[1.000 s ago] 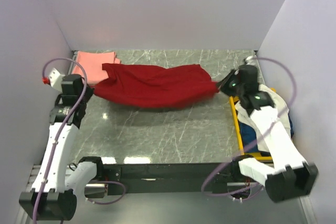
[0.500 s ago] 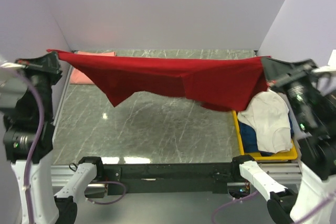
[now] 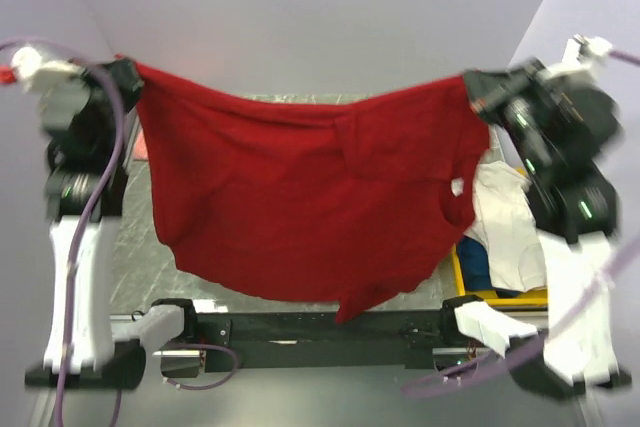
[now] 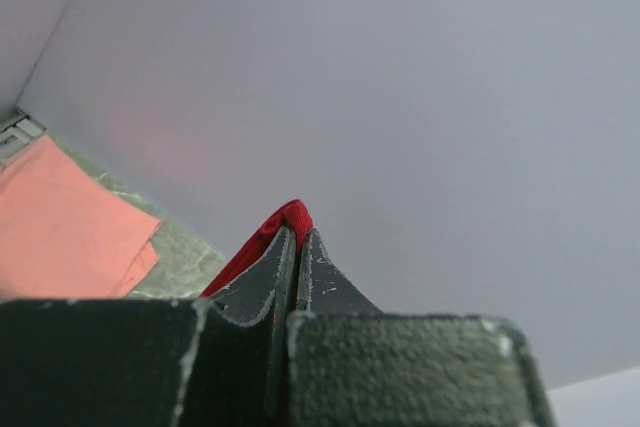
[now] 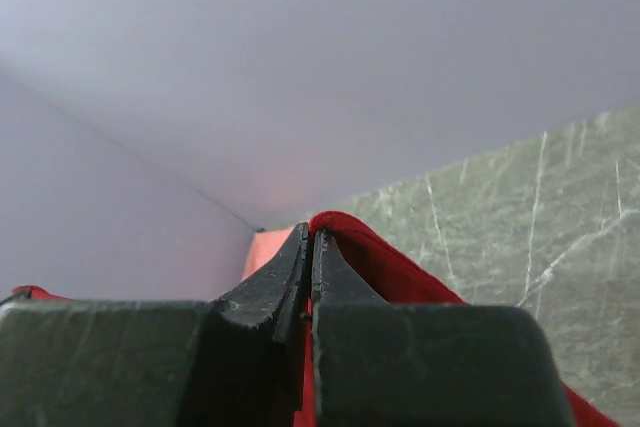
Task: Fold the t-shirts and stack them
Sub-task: Flatten the tshirt out
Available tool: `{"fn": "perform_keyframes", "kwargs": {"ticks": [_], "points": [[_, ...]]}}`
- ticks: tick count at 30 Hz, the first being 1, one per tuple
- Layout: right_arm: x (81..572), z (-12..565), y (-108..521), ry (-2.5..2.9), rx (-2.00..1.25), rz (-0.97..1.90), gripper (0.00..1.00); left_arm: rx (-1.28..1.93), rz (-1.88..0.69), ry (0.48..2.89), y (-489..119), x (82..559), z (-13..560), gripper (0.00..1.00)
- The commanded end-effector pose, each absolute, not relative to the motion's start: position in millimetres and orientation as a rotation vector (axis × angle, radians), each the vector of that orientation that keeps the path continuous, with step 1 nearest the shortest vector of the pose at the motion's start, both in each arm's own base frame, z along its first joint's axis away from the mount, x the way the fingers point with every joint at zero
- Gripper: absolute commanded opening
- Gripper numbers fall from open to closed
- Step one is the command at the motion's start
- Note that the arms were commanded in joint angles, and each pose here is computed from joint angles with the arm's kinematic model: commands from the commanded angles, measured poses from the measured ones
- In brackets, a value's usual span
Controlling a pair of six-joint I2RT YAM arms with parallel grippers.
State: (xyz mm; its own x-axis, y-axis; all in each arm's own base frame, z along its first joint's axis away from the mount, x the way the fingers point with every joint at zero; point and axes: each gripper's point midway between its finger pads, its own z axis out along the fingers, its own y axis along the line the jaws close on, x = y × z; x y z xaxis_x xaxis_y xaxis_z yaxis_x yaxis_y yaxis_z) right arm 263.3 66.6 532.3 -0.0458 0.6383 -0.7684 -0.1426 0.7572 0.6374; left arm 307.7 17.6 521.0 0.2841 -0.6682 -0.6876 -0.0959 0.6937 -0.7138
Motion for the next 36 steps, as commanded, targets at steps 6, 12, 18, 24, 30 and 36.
{"fn": "perform_keyframes", "kwargs": {"ticks": [6,12,18,24,30,36], "points": [[406.7,556.9,78.0,1.438,0.404,0.675,0.0,-0.656,-0.347,1.171,32.5,428.2,555.8,0.0],[432.5,617.1,73.9,1.308,0.37,0.736,0.0,-0.606,-0.398,1.105,48.4,479.6,604.7,0.0],[439.0,579.0,74.3,1.366,0.385,0.766,0.0,-0.594,-0.417,1.118,55.1,481.9,584.7,0.0],[450.0,442.8,74.1,1.646,0.481,0.771,0.0,-0.741,-0.394,1.31,60.5,478.5,463.0,0.0],[466.1,263.0,64.5,2.03,0.635,0.641,0.0,-0.988,-0.369,1.53,61.3,457.2,300.7,0.0],[465.0,132.1,67.9,2.336,0.719,0.582,0.13,-1.203,-0.334,1.811,50.1,441.9,156.9,0.01]]}}
